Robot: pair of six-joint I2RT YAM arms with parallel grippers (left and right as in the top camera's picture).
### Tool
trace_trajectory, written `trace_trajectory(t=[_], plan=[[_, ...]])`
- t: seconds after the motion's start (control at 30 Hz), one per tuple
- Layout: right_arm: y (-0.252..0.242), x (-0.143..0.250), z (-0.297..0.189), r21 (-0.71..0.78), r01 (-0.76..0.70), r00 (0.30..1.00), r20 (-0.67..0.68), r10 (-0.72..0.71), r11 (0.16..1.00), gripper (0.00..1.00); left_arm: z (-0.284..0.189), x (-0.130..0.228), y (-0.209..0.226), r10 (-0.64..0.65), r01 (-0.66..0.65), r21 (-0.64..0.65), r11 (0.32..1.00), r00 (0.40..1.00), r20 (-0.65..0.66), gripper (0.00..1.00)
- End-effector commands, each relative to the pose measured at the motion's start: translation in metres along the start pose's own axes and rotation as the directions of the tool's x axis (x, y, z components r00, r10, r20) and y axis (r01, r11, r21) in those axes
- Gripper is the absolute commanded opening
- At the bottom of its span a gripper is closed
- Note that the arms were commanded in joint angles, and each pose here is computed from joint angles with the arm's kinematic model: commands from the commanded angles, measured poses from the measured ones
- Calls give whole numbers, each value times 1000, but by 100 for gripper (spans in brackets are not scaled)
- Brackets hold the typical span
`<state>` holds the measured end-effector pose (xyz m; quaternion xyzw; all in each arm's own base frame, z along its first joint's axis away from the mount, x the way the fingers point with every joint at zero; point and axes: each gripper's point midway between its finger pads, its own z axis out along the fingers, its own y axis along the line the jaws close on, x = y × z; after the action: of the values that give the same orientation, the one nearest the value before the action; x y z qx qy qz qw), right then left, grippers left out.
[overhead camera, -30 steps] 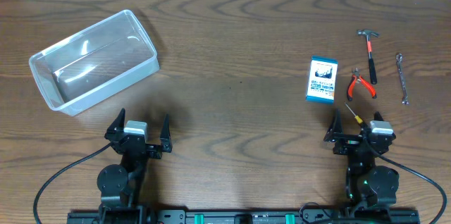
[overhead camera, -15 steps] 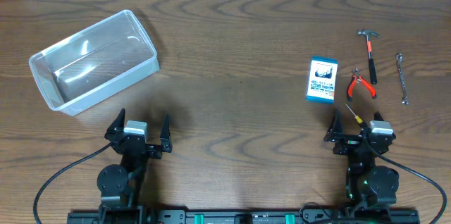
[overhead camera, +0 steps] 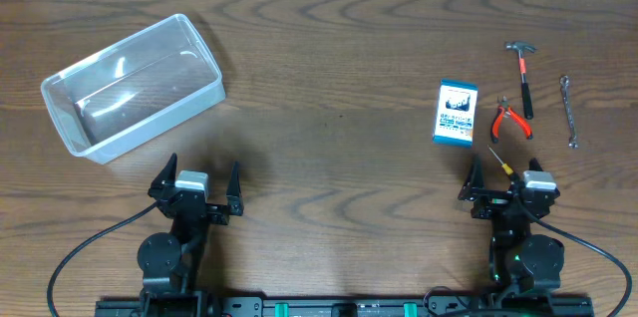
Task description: Pack container
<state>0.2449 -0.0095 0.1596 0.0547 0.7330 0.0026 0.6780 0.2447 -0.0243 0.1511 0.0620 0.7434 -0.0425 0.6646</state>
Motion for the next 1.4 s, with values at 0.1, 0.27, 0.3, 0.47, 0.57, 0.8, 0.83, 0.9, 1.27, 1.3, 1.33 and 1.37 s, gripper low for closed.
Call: trace_trajectory(t=[0.1, 0.27, 0.3, 0.47, 0.57, 0.8, 0.83, 0.9, 1.27, 1.3, 1.33, 1.37], plan=[[2, 1, 0, -10, 13, 1000, 1, -13, 1000, 99, 1, 17, -6, -14, 15, 34, 999, 999, -52, 98], [2, 1, 0, -10, 13, 1000, 1, -13, 1000, 99, 1, 17, -6, -14, 16, 35, 999, 999, -53, 98], [2, 1, 0, -13, 13, 1000, 1, -13, 1000, 99, 1, 17, -6, -14, 16, 34, 999, 999, -53, 98], [6, 2, 0, -34, -52, 999, -4, 52, 998, 99, 1, 17, -6, -15, 17, 34, 999, 998, -53, 98], [14, 2, -1, -79, -190, 982, -20, 189, 979, 99, 1, 13, -6, -54, 55, 31, 998, 998, -43, 98], [35, -24, -5, -185, -254, 967, -55, 248, 949, 99, -9, -47, 3, -153, 153, -13, 988, 988, 5, 98], [36, -28, -4, -181, -254, 967, -67, 246, 950, 99, -9, -55, 7, -157, 156, -38, 987, 988, -17, 98], [37, -36, 0, -172, -242, 969, -98, 228, 955, 99, -6, -69, 11, -166, 161, -66, 985, 983, -78, 98], [65, -59, 54, -199, -144, 884, -466, 36, 969, 99, 54, -93, 36, -283, 189, -225, 956, 796, -535, 98], [67, -59, 57, -195, -143, 859, -511, 24, 970, 99, 55, -92, 38, -293, 185, -239, 953, 761, -578, 98], [69, -57, 60, -192, -136, 827, -562, 4, 972, 99, 54, -89, 40, -304, 182, -254, 950, 722, -622, 98], [70, -56, 62, -187, -120, 792, -611, -20, 975, 99, 51, -86, 42, -317, 176, -271, 946, 673, -669, 98]])
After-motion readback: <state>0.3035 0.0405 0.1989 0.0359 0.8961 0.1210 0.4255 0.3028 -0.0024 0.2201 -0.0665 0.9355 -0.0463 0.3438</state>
